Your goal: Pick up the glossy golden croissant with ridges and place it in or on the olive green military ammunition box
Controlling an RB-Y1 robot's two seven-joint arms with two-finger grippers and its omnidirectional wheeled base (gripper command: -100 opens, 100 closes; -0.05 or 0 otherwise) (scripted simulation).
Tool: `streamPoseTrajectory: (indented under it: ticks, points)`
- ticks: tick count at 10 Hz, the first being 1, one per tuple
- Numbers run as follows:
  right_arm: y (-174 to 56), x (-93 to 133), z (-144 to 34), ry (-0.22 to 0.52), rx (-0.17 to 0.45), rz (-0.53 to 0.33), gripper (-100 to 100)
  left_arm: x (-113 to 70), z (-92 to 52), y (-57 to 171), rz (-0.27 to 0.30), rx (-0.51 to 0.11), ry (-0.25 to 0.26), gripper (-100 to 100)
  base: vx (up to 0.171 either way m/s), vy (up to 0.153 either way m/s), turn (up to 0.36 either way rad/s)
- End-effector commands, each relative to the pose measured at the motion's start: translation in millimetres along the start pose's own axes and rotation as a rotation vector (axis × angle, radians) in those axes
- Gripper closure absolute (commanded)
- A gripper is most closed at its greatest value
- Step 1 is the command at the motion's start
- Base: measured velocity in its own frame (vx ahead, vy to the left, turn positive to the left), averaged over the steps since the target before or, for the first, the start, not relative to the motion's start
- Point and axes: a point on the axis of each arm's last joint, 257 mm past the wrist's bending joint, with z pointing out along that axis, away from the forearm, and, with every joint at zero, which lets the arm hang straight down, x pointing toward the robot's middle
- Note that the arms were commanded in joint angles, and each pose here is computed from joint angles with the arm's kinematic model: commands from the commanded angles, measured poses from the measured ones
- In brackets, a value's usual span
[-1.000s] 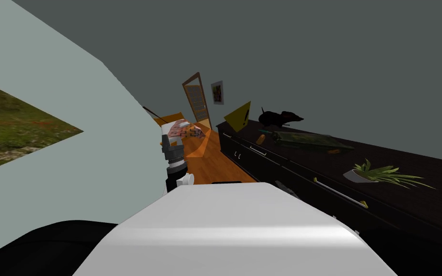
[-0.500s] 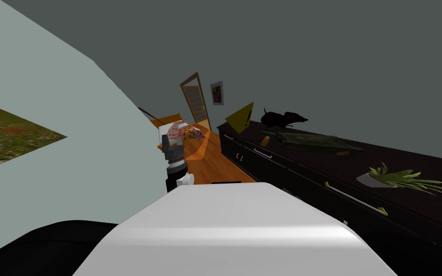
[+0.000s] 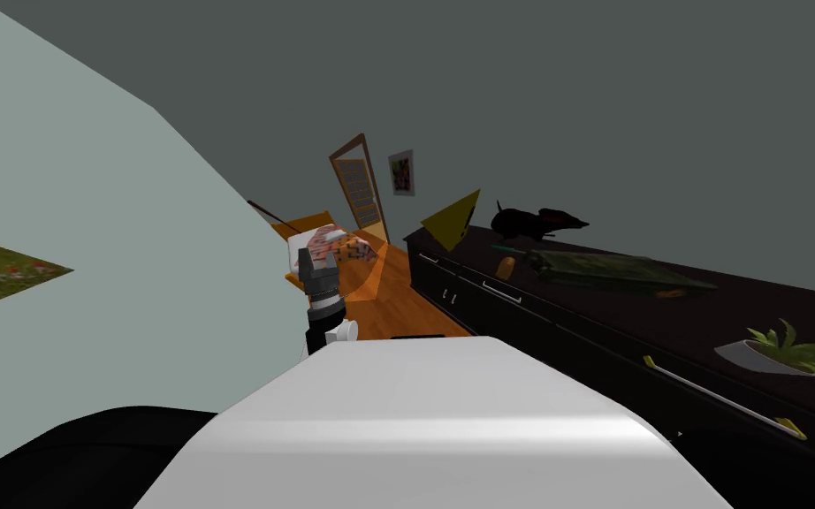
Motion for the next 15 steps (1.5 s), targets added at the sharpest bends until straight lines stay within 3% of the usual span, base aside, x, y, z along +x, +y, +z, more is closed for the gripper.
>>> streamPoseTrajectory:
  ticks: [1, 5, 8, 13, 15]
  points:
    - [-12, -10, 0.9, -0.001, 0.046, -0.048, -100, 0.0, 0.0, 0, 0.0, 0.0, 0.0, 0, 0.148, 0.104, -0.015]
    - [-32, -63, 6.2, -0.055, 0.14, -0.186, -100, 0.0, 0.0, 0, 0.0, 0.0, 0.0, 0, 0.246, 0.142, -0.005]
    - [-30, -111, 10.9, -0.131, 0.172, -0.255, -100, 0.0, 0.0, 0, 0.0, 0.0, 0.0, 0, 0.26, 0.045, 0.041]
    - [-19, -177, 11.1, -0.256, 0.196, -0.31, -100, -0.1, 0.0, 0, 0.0, 0.0, 0.0, 0, 0.195, -0.053, 0.053]
    - [-18, -178, 11.2, -0.258, 0.195, -0.311, -100, -0.1, 0.0, 0, 0.0, 0.0, 0.0, 0, 0.092, -0.121, 0.029]
